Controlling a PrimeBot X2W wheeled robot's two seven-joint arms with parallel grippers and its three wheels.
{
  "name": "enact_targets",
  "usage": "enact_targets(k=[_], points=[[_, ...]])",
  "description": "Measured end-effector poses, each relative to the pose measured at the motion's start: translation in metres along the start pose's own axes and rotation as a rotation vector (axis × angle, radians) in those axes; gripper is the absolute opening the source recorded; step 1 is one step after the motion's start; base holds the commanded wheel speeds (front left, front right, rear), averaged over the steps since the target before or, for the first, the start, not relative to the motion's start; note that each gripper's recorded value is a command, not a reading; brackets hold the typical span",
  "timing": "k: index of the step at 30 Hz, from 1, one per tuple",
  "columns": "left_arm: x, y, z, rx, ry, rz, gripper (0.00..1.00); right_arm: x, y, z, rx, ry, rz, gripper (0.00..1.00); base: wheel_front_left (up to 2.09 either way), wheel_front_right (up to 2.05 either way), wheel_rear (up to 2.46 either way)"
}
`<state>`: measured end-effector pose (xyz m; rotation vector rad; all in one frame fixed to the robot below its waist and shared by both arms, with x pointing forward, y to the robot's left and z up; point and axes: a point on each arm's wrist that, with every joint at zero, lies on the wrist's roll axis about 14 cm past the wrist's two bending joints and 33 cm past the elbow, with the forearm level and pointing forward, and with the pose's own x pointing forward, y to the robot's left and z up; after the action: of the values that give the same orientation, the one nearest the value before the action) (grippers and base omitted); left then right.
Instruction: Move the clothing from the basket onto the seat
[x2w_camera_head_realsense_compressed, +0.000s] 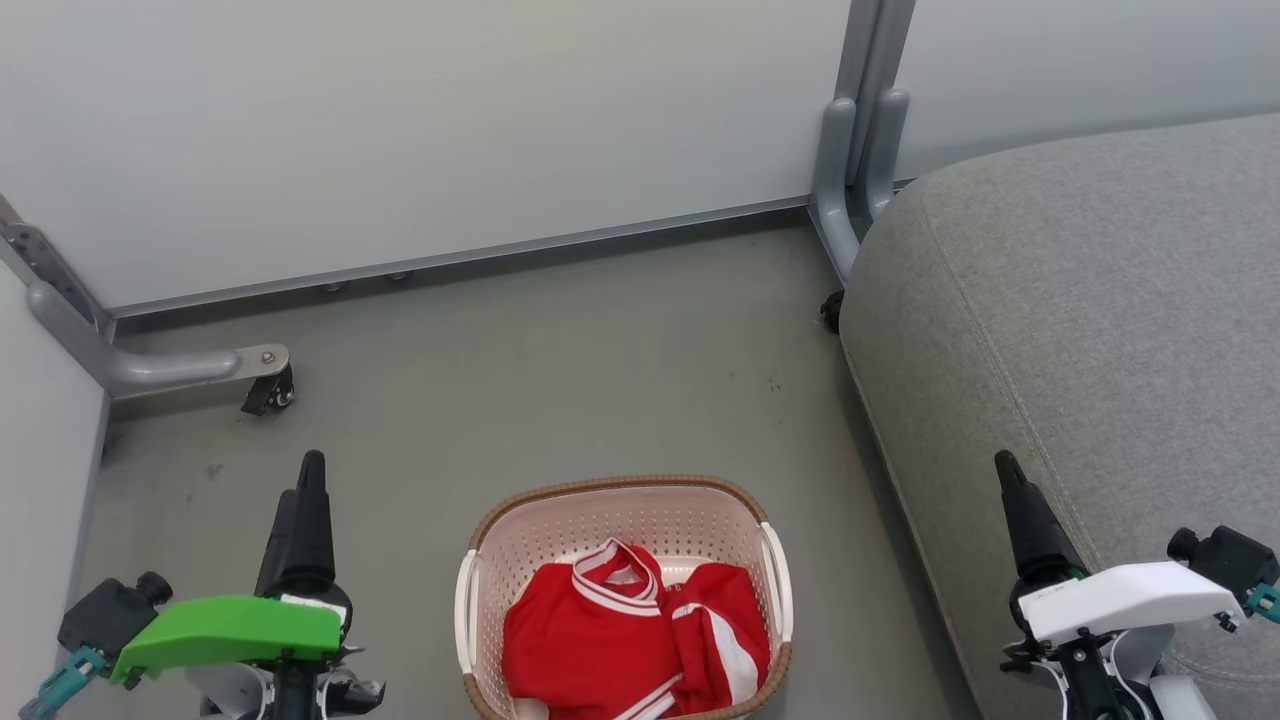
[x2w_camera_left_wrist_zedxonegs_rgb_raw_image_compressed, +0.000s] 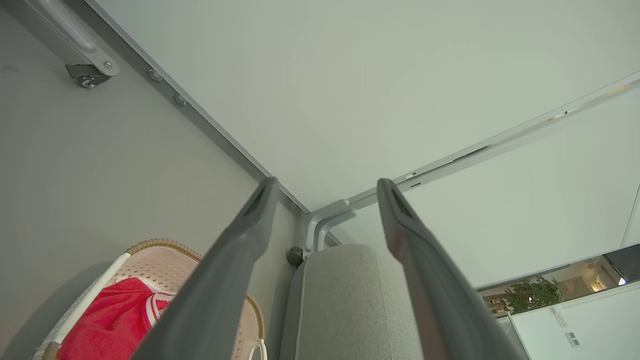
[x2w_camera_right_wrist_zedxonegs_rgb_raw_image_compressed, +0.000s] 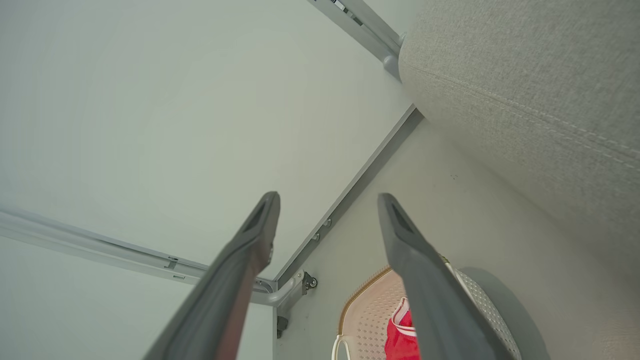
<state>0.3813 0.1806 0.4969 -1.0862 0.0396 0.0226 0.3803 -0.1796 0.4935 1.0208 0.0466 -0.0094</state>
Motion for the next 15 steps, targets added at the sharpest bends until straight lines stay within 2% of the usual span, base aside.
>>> enact_targets(k=[4, 15], points=[[0.001, -0.007, -0.006, 0.103, 0.013, -0.021, 1.00, 0.001, 0.007, -0.003, -0.080, 0.005, 0.023, 1.00, 0.00, 0.00, 0.00], [0.000, -0.019, -0.012, 0.299, 0.011, -0.054, 1.00, 0.001, 0.025, -0.015, -0.315, 0.030, 0.094, 1.00, 0.00, 0.00, 0.00]])
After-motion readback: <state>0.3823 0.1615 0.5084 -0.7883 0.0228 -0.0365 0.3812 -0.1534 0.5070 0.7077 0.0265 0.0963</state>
